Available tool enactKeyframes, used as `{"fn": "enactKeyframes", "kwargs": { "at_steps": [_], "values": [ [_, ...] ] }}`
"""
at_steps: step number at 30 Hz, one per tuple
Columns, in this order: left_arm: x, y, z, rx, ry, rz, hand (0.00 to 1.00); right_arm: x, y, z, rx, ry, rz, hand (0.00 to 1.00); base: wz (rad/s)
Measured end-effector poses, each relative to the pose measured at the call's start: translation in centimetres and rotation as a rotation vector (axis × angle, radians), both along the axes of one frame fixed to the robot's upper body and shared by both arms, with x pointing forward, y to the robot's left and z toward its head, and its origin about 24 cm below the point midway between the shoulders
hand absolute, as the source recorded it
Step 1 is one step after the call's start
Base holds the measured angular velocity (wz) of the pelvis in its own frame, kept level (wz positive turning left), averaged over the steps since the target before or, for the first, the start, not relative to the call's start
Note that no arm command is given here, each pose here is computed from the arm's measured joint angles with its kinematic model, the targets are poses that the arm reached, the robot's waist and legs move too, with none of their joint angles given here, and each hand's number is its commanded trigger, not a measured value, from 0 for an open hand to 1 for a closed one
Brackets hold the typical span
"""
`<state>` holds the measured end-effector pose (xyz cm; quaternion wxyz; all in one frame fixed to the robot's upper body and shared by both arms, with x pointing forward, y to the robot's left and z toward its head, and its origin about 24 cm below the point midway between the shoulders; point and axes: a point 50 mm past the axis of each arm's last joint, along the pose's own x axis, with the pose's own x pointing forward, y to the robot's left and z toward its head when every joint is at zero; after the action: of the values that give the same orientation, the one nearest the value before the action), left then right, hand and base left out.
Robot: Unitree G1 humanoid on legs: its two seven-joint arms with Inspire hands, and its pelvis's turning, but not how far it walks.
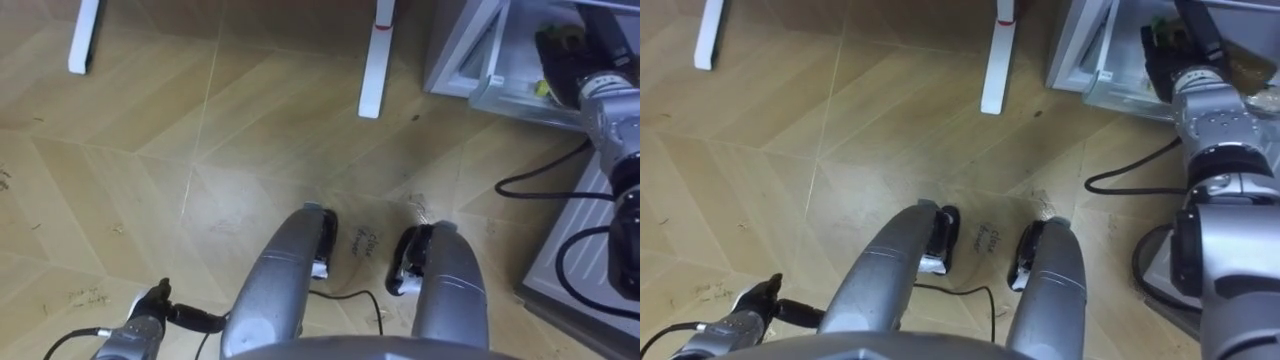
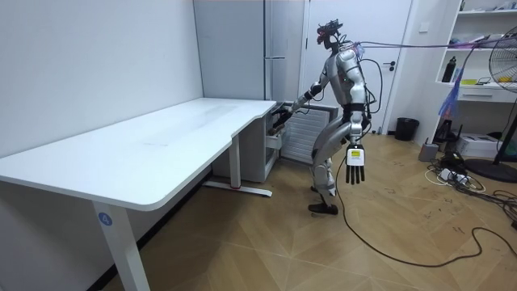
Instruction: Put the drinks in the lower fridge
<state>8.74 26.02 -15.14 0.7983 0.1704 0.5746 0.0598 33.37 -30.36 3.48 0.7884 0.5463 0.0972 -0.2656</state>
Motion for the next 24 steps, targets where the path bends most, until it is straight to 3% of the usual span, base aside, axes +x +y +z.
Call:
{"fn": "enactKeyframes", "kwargs": {
  "at_steps": [19, 24],
  "values": [
    [-0.4, 0.0, -0.1, 0.000, 0.026, -0.005, 0.00, -0.6, -0.4, -1.0, 0.003, 0.062, -0.019, 0.00, 0.00],
    [-0.3, 0.0, -0.1, -0.008, 0.026, -0.004, 0.00, -1.0, -0.5, -1.4, -0.070, 0.100, 0.012, 0.00, -0.03]
  ]
}}
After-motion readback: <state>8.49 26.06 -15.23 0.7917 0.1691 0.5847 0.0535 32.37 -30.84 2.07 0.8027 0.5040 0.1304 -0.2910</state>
